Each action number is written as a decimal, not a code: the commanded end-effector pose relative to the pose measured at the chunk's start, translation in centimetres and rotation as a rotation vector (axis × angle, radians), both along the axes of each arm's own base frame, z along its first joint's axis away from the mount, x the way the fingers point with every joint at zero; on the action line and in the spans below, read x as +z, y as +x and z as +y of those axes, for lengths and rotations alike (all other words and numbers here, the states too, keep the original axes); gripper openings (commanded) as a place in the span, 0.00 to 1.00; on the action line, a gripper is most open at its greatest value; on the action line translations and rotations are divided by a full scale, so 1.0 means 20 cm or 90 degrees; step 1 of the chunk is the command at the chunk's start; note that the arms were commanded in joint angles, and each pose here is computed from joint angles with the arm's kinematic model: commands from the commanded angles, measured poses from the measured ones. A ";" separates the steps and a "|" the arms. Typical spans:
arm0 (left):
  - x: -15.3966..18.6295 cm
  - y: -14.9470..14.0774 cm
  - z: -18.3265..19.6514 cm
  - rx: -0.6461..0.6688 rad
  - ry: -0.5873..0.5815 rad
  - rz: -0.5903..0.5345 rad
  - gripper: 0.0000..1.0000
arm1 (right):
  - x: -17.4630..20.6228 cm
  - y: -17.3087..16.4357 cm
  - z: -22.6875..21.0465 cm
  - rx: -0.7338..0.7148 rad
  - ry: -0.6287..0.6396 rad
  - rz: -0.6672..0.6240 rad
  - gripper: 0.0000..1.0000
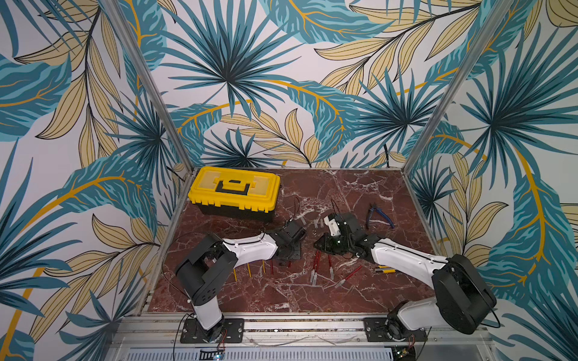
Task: Remove protective caps from carving knives
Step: Pick up the carving knife from the center of the board.
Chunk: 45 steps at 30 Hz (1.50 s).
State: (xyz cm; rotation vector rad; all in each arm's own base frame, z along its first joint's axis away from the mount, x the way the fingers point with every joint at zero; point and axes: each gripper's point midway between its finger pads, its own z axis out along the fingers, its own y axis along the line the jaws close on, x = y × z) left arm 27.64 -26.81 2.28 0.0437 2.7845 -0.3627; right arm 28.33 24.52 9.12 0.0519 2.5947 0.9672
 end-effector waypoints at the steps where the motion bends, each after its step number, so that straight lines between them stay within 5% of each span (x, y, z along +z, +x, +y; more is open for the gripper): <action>1: -0.07 -0.01 0.05 0.005 0.050 0.016 0.09 | -0.06 -0.01 -0.01 0.001 -0.005 0.015 0.15; 9: -0.04 -0.01 0.03 -0.002 0.041 0.016 0.00 | -0.09 -0.02 0.01 0.006 0.004 0.031 0.15; 15: 0.16 -0.04 -0.08 -0.050 -0.035 -0.005 0.00 | -0.03 -0.02 0.10 0.026 0.080 0.048 0.49; 28: 0.41 -0.10 -0.13 -0.068 -0.112 -0.049 0.00 | 0.08 0.13 0.25 0.039 0.134 0.040 0.48; 33: 0.42 -0.11 -0.13 -0.068 -0.118 -0.047 0.00 | 0.10 0.16 0.27 0.036 0.152 0.035 0.44; 45: 0.41 -0.12 -0.12 -0.066 -0.114 -0.039 0.00 | 0.09 0.18 0.28 0.029 0.153 0.034 0.06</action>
